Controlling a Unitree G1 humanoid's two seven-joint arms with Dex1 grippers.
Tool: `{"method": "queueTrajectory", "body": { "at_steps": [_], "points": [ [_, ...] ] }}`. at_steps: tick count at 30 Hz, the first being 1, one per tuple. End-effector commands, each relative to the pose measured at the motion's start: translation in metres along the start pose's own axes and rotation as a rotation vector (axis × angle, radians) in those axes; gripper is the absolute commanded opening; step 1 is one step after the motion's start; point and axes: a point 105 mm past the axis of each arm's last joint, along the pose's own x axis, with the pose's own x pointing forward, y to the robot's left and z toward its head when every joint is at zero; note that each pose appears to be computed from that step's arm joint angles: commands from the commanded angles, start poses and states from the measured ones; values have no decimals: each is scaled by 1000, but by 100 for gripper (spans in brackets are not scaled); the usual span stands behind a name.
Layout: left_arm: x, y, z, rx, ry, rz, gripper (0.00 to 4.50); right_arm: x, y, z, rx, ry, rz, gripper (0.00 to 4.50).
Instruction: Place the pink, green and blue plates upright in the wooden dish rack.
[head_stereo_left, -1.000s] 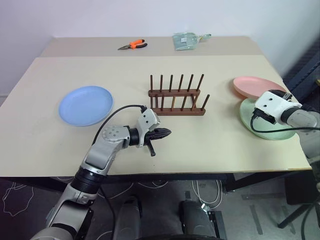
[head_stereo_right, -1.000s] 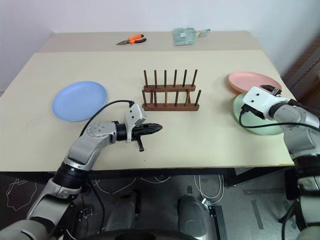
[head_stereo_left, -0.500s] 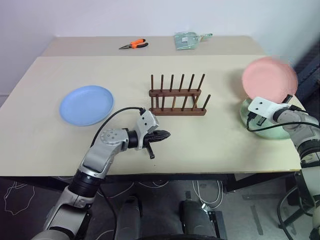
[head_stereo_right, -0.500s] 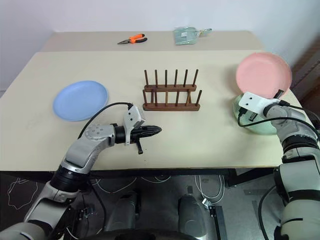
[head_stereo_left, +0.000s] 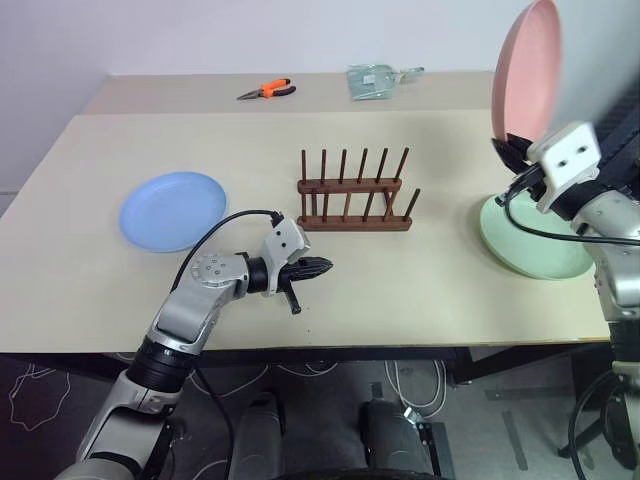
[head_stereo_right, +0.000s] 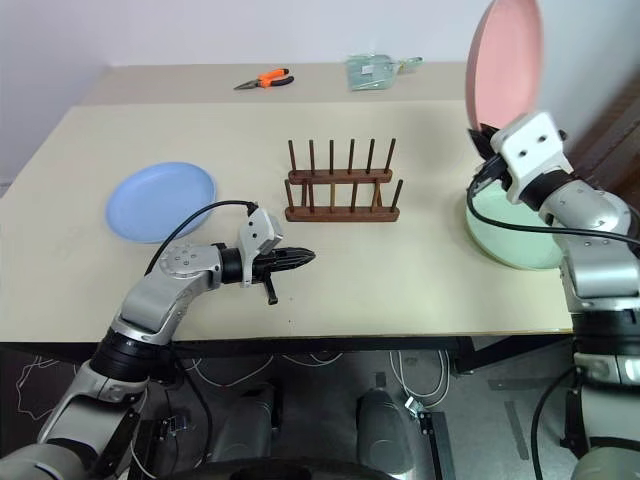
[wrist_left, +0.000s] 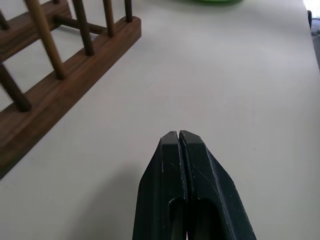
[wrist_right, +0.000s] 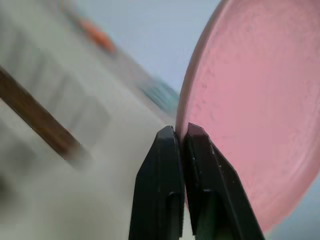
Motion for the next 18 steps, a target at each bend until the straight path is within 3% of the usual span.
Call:
{"method": "queueTrajectory", "body": {
  "at_steps": [1, 7, 18],
  "points": [
    [-8, 10, 11, 27, -38, 17, 0, -12, 37, 56, 324, -193, 238, 3],
    [-10, 8, 16, 26, -56, -11, 0, -15, 52, 51, 474, -147, 381, 3],
    [-12, 3, 12, 24, -46, -8, 0, 11, 41, 22, 568, -85, 417, 3]
  ]
}}
